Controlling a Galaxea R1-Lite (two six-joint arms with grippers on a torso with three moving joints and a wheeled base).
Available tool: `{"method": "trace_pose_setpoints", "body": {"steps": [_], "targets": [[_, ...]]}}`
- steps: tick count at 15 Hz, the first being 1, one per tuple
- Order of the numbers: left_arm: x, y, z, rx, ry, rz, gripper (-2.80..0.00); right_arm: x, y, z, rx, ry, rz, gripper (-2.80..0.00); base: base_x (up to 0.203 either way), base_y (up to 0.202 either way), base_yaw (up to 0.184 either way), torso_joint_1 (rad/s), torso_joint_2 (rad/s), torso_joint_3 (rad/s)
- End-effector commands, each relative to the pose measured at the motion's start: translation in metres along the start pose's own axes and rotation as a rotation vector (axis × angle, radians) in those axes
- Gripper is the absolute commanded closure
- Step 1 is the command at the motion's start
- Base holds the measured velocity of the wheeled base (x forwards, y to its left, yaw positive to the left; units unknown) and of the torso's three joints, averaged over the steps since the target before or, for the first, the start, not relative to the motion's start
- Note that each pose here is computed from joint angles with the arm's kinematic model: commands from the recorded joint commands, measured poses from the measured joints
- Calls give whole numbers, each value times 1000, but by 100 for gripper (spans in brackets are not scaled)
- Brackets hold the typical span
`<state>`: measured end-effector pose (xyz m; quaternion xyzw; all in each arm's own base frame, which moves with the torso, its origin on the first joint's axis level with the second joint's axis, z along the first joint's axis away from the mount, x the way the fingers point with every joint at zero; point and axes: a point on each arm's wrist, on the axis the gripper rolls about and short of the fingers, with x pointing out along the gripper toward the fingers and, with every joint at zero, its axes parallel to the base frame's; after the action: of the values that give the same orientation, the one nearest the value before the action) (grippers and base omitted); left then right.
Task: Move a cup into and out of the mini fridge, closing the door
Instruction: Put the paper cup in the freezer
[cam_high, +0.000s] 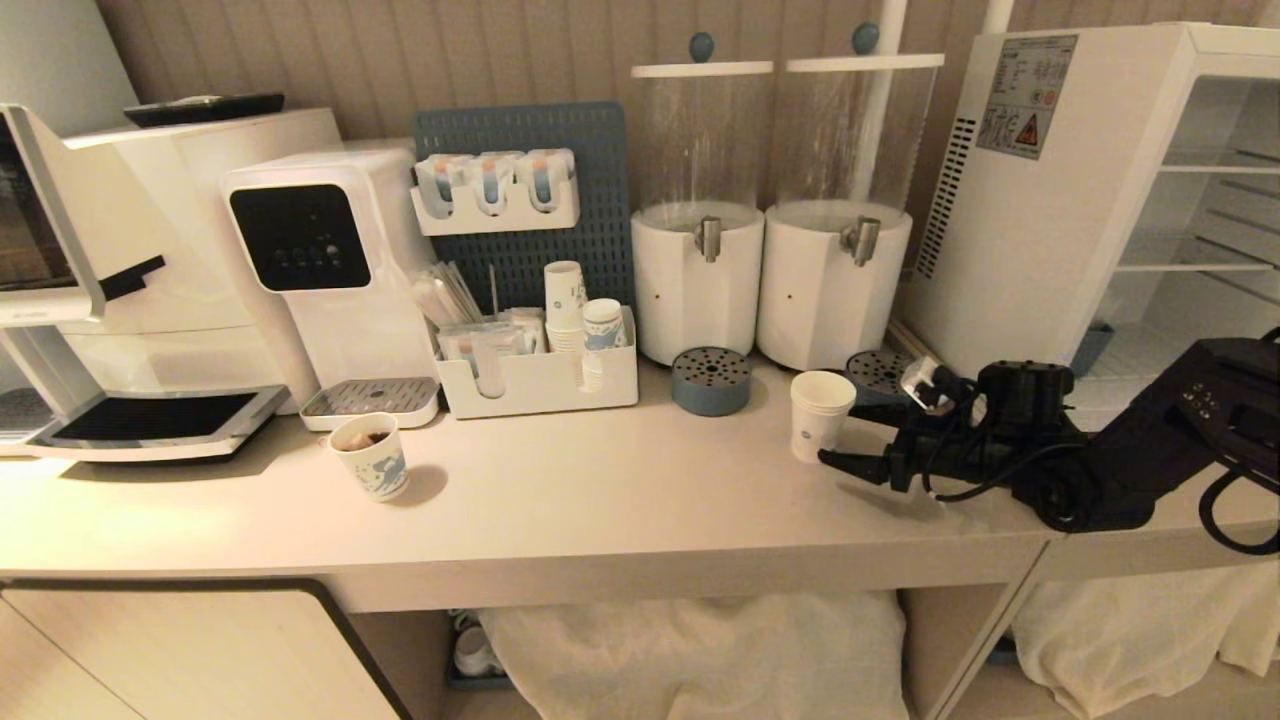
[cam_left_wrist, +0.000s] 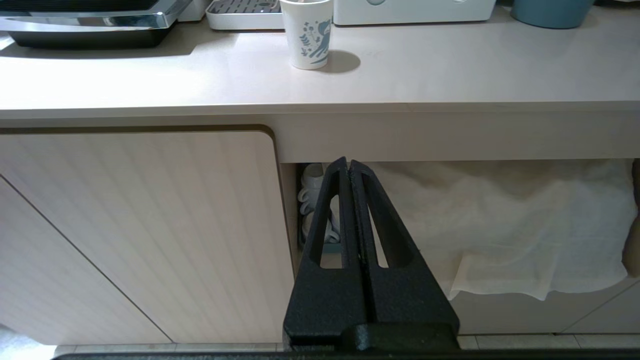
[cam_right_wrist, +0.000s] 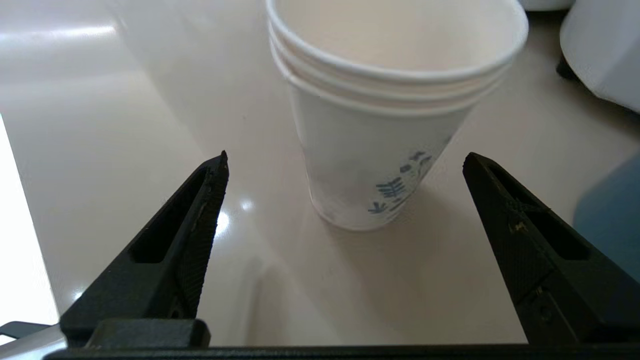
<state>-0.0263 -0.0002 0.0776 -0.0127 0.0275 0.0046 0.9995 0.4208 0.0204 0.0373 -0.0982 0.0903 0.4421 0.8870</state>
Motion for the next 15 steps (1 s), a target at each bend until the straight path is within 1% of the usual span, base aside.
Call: {"method": "trace_pose_setpoints", "body": {"steps": [1,5,11,13,15], "targets": [[0,0,0,-1,0,1,0,4,1,4,-13,-7,8,-280,0,0,0,0,0,0],[0,0,0,-1,0,1,0,9,2,5,-11,-3,17,-280,0,0,0,0,0,0],[0,0,0,-2,0,1,0,21,-2,-2,-10,9,12,-280,0,0,0,0,0,0],[0,0,0,-2,-1,1,0,24,-5,3,-18,5,10,-280,0,0,0,0,0,0],[0,0,0,-4,-3,1,0,27,-7,6,-11,12,15,-280,0,0,0,0,0,0]]}}
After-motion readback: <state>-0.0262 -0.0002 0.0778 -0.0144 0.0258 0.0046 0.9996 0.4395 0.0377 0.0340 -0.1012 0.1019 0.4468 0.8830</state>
